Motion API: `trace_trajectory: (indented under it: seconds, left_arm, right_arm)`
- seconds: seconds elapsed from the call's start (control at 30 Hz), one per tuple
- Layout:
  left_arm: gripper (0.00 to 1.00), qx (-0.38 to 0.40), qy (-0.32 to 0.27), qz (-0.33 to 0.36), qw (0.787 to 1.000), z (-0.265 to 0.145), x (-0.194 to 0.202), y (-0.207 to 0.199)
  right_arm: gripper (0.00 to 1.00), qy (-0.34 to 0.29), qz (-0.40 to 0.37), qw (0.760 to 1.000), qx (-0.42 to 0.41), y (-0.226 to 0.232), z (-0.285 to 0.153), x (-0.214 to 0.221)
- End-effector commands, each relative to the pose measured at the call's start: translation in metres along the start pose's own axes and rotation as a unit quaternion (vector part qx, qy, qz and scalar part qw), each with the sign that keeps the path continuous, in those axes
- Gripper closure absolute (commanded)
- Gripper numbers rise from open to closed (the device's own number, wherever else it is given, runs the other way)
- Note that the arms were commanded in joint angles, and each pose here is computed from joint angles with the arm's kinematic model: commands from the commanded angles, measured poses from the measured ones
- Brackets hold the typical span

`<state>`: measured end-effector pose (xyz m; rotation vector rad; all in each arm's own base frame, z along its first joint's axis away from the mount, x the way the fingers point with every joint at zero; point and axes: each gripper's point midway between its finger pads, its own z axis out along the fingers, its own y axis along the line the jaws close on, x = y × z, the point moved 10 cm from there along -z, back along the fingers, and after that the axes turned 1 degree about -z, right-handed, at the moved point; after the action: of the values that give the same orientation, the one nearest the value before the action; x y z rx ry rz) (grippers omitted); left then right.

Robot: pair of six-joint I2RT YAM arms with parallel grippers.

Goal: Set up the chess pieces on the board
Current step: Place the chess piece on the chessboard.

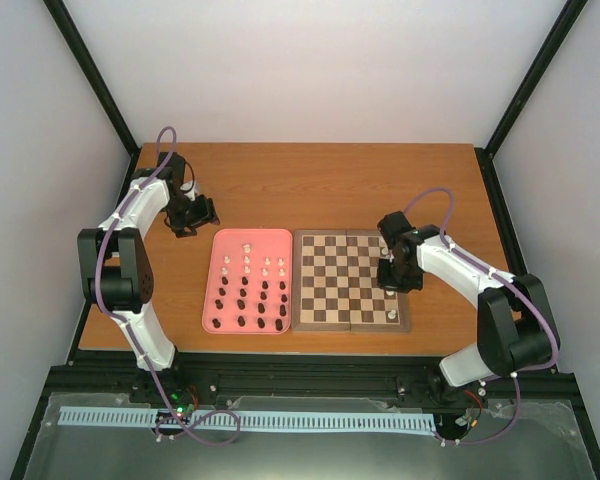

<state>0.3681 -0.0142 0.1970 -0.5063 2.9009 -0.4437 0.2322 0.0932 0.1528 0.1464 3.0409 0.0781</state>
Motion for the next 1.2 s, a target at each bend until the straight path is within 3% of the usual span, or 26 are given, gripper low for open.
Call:
trace_trajectory:
  seconds: [0.0,0.2,0.57,0.9,1.03,1.17]
  left_arm:
    - [0.21,0.007,-0.005,0.003,1.000,-0.001,-0.004,-0.004]
    - [0.21,0.008,-0.004,0.002,1.000,-0.001,-0.004,-0.004]
    - [0.21,0.009,-0.006,0.002,1.000,-0.002,-0.003,-0.004]
    - [0.21,0.011,-0.009,0.003,1.000,-0.004,-0.002,-0.005]
    - [0.21,0.013,-0.010,0.003,1.000,-0.005,-0.003,-0.005]
    - [0.21,0.013,-0.011,0.003,1.000,-0.006,-0.002,-0.005]
  right_arm:
    - [0.92,0.016,0.000,1.000,0.007,-0.003,0.011,0.000]
    - [0.81,0.018,0.000,1.000,0.012,-0.005,0.010,0.002]
    - [0.74,0.011,-0.007,1.000,-0.011,-0.004,-0.007,0.006]
    - [0.57,-0.070,-0.017,0.997,-0.038,0.004,-0.087,-0.009]
    - [0.56,-0.110,-0.060,0.991,-0.052,0.030,-0.115,-0.031]
    - [0.53,-0.128,-0.159,0.976,-0.082,0.093,-0.122,-0.060]
